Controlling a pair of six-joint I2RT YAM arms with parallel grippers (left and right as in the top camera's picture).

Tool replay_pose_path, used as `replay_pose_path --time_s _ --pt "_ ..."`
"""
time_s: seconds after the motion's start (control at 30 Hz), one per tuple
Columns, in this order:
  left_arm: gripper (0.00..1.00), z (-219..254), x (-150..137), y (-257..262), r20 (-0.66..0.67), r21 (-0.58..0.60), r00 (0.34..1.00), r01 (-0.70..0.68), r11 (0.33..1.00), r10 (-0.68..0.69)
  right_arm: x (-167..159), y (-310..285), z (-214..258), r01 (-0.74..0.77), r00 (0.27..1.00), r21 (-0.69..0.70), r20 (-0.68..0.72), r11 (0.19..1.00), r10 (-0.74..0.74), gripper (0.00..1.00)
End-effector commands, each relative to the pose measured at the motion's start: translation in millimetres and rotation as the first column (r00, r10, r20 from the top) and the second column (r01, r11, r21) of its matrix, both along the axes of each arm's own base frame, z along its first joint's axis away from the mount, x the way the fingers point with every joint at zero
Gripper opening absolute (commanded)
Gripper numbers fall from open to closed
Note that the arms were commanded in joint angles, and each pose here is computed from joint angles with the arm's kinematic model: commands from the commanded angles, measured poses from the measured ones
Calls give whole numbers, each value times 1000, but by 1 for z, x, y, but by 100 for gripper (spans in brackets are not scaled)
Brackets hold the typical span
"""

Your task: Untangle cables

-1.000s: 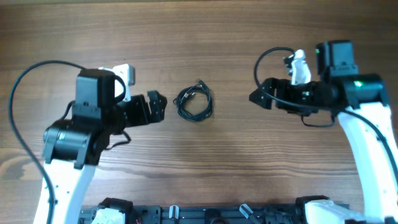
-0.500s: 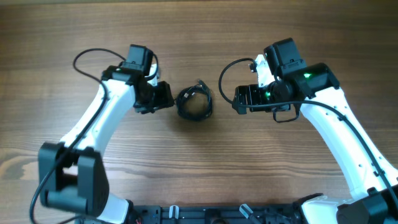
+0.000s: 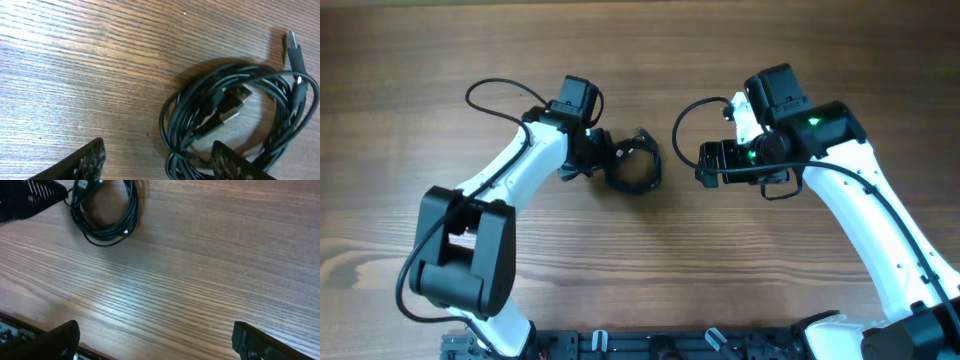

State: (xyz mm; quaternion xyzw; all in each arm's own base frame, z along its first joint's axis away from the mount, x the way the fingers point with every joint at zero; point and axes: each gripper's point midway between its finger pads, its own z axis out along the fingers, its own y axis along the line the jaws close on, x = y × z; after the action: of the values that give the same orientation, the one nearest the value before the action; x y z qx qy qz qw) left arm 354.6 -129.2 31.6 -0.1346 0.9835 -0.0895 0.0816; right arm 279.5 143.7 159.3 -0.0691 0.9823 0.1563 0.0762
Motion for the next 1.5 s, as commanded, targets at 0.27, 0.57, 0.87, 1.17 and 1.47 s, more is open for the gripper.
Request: replay_pose_path --time_s 0.27,0.57,0.87,1.17,1.47 --pt "51 -29 -8 -12 -67 33 998 -18 999 20 0 4 2 6 1000 10 -10 1000 -6 100" --pt "4 -23 -20 -35 -69 27 993 95 995 -93 1 2 2 5 1000 1 -5 1000 -5 100" --pt "4 133 -2 -38 237 -54 963 145 988 -128 17 42 23 -179 979 193 136 965 154 96" --pt "4 191 -20 -32 366 -97 924 160 982 -114 42 74 50 -317 915 273 339 908 218 91" --pt "4 292 -61 -44 617 -233 777 333 914 -125 65 43 37 -79 949 145 313 986 30 96"
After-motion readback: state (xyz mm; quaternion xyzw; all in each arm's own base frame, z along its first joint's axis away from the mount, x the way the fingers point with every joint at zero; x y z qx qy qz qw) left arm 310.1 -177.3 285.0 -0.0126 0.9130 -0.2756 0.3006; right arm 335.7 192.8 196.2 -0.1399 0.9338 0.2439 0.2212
